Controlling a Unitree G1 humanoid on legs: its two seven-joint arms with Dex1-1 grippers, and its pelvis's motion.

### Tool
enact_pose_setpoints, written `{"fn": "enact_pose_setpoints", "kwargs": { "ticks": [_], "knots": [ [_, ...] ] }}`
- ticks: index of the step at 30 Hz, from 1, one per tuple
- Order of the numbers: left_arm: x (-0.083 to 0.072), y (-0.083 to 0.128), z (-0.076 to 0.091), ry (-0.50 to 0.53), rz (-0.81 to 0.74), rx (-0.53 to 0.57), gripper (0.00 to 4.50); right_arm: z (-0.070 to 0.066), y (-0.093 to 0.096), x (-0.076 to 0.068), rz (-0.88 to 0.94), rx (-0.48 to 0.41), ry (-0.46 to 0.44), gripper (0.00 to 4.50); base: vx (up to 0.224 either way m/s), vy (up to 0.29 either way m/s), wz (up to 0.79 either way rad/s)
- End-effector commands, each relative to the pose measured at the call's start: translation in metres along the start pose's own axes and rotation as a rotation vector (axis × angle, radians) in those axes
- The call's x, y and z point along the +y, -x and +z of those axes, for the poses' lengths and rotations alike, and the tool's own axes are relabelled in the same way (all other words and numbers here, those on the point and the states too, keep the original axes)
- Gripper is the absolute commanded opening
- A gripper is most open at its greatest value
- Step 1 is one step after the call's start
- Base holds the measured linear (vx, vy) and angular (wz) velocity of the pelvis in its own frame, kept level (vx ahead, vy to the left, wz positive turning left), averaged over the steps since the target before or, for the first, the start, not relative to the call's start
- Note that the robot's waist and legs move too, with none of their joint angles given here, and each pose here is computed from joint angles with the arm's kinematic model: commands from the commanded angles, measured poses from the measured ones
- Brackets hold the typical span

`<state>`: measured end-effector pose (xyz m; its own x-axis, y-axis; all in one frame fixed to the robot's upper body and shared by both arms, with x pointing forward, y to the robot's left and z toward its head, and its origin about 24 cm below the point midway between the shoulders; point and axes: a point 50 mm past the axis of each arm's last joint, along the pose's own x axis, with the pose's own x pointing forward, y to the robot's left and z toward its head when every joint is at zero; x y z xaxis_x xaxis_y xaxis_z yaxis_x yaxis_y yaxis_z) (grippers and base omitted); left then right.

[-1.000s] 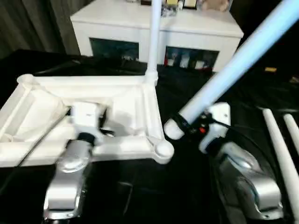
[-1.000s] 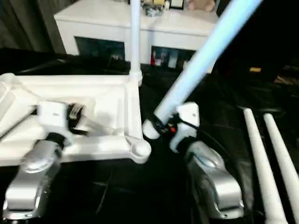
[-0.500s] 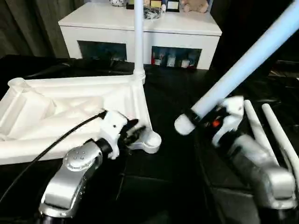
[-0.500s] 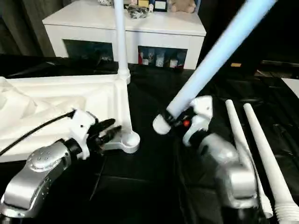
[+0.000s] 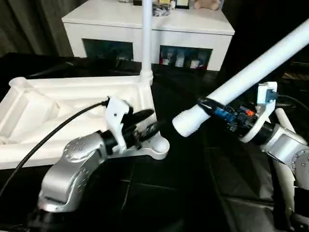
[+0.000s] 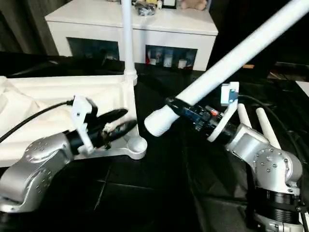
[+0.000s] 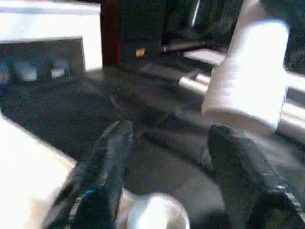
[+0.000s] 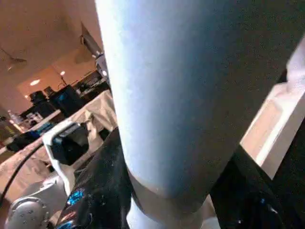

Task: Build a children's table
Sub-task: Insert table leg to table base

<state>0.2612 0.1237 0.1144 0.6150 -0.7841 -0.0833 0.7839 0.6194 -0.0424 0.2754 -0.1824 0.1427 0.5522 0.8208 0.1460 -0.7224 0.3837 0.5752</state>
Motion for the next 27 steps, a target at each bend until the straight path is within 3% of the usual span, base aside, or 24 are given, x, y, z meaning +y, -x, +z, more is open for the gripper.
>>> {"fn": "enact_pose_setpoints", "kwargs": {
  "ticks": [1,6,9,13,16,17,20,22,23,25,27],
  "knots": [
    [-0.002,0.002,-0.001,-0.021,-0.019,0.031,3.11,0.006,0.001,0.003,0.023,0.003,0.003,1.82,0.000,0.000,0.00],
    [0.003,0.009,-0.023,-0.183,-0.057,0.218,3.45,0.000,-0.005,0.001,-0.015,0.067,0.080,1.82,0.000,0.000,0.00],
    [0.010,0.008,-0.024,-0.242,-0.048,0.246,3.74,-0.002,-0.010,-0.002,-0.046,0.095,0.138,1.82,0.000,0.000,0.00],
    [0.026,0.000,-0.010,-0.243,0.001,0.177,4.05,-0.006,-0.022,-0.003,-0.111,0.166,0.308,1.82,0.000,0.000,0.00],
    [0.028,0.001,-0.009,-0.248,-0.016,0.184,4.27,-0.008,-0.024,-0.003,-0.119,0.198,0.357,1.82,0.000,0.000,0.00],
    [0.031,-0.001,0.001,-0.193,-0.008,0.100,4.36,-0.010,-0.025,-0.001,-0.113,0.203,0.366,1.82,0.000,0.000,0.00],
    [0.031,-0.002,0.016,-0.135,-0.052,0.021,4.44,-0.008,-0.028,0.000,-0.116,0.187,0.381,1.82,0.000,0.000,0.00],
    [0.033,0.007,0.001,-0.195,-0.140,0.174,4.44,-0.007,-0.030,-0.003,-0.156,0.203,0.454,1.82,0.000,0.000,0.00],
    [0.033,0.007,0.001,-0.195,-0.140,0.174,4.44,-0.007,-0.030,-0.003,-0.156,0.203,0.454,1.82,0.000,0.000,0.00],
    [0.035,0.017,-0.014,-0.186,-0.211,0.291,4.44,-0.010,-0.031,-0.008,-0.180,0.242,0.528,1.82,0.000,0.000,0.00],
    [0.039,0.019,-0.018,-0.201,-0.243,0.350,4.44,-0.012,-0.033,-0.008,-0.175,0.248,0.536,1.82,0.000,0.000,0.00]
  ]
}}
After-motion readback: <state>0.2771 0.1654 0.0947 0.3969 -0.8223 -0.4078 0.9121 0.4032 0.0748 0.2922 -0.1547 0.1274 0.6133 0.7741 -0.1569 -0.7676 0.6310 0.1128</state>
